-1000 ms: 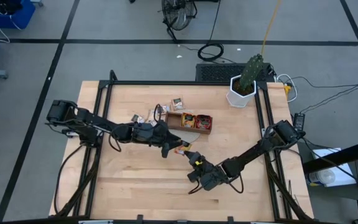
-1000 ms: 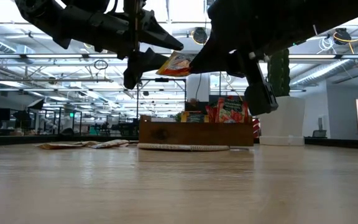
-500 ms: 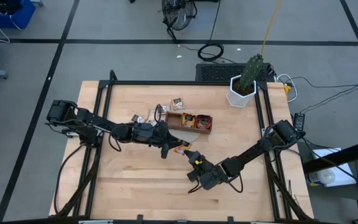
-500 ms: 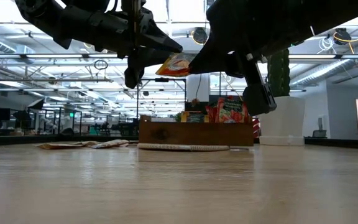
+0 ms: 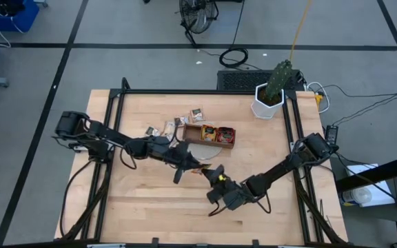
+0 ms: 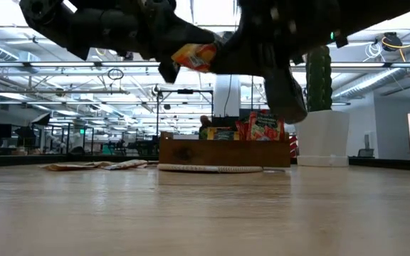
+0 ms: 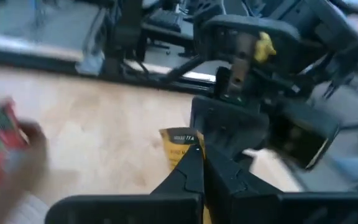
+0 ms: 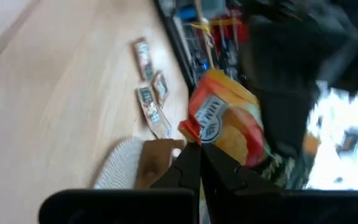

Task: Pick & Place Tea
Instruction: Put the orange tea bag into the middle section of the wood organizer

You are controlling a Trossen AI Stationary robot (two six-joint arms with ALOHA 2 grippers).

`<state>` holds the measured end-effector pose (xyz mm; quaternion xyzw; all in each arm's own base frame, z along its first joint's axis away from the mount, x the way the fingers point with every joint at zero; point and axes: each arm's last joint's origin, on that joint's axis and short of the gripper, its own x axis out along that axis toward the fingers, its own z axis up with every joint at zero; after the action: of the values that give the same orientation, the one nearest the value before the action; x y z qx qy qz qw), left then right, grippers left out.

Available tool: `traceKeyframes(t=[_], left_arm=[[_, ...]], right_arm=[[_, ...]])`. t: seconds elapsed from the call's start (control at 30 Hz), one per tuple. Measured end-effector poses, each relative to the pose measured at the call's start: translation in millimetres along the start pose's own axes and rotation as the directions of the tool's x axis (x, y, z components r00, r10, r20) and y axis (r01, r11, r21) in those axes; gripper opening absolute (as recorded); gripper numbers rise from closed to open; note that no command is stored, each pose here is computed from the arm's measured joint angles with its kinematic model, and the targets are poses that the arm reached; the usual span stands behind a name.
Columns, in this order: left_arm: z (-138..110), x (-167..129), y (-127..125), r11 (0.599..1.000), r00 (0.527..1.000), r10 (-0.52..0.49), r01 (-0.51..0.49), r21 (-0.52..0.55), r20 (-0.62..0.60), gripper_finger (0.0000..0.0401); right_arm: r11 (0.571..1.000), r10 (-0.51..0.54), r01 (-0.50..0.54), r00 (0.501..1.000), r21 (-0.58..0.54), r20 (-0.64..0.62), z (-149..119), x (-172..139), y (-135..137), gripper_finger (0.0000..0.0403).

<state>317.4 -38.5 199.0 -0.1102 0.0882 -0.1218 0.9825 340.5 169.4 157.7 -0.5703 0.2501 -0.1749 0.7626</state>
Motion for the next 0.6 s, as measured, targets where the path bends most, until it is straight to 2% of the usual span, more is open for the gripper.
traceKeyframes(t=[0.1, 0.2, 0.3, 0.43, 0.6], left_arm=[[5.1, -3.7, -0.1, 0.990, 0.998, 0.059, -0.059, 0.124, 0.009, 0.0002], [7.2, -8.4, 7.4, 0.966, 0.986, 0.164, -0.159, 0.204, -0.012, 0.0002], [9.4, -12.6, 20.8, 0.939, 0.966, 0.257, -0.246, 0.239, -0.017, 0.0001], [12.2, -16.8, 37.5, 0.898, 0.953, 0.303, -0.280, 0.340, -0.014, 0.0001], [19.3, -19.5, 53.4, 0.853, 0.966, 0.255, -0.246, 0.461, 0.043, 0.0001]], right_arm=[[0.982, -0.040, 0.047, 0.998, 0.181, -0.040, 1.9, -6.3, 0.0, 0.0002], [0.954, -0.076, 0.098, 0.993, 0.284, -0.089, 3.3, -15.1, 2.5, 0.0003], [0.930, -0.074, 0.097, 0.994, 0.354, -0.079, 6.4, -26.1, 7.4, 0.0001], [0.902, -0.084, 0.107, 0.994, 0.418, -0.074, 9.3, -35.7, 10.0, 0.0000], [0.889, -0.167, 0.230, 0.968, 0.397, -0.186, 4.3, -37.7, 10.0, 0.0000]])
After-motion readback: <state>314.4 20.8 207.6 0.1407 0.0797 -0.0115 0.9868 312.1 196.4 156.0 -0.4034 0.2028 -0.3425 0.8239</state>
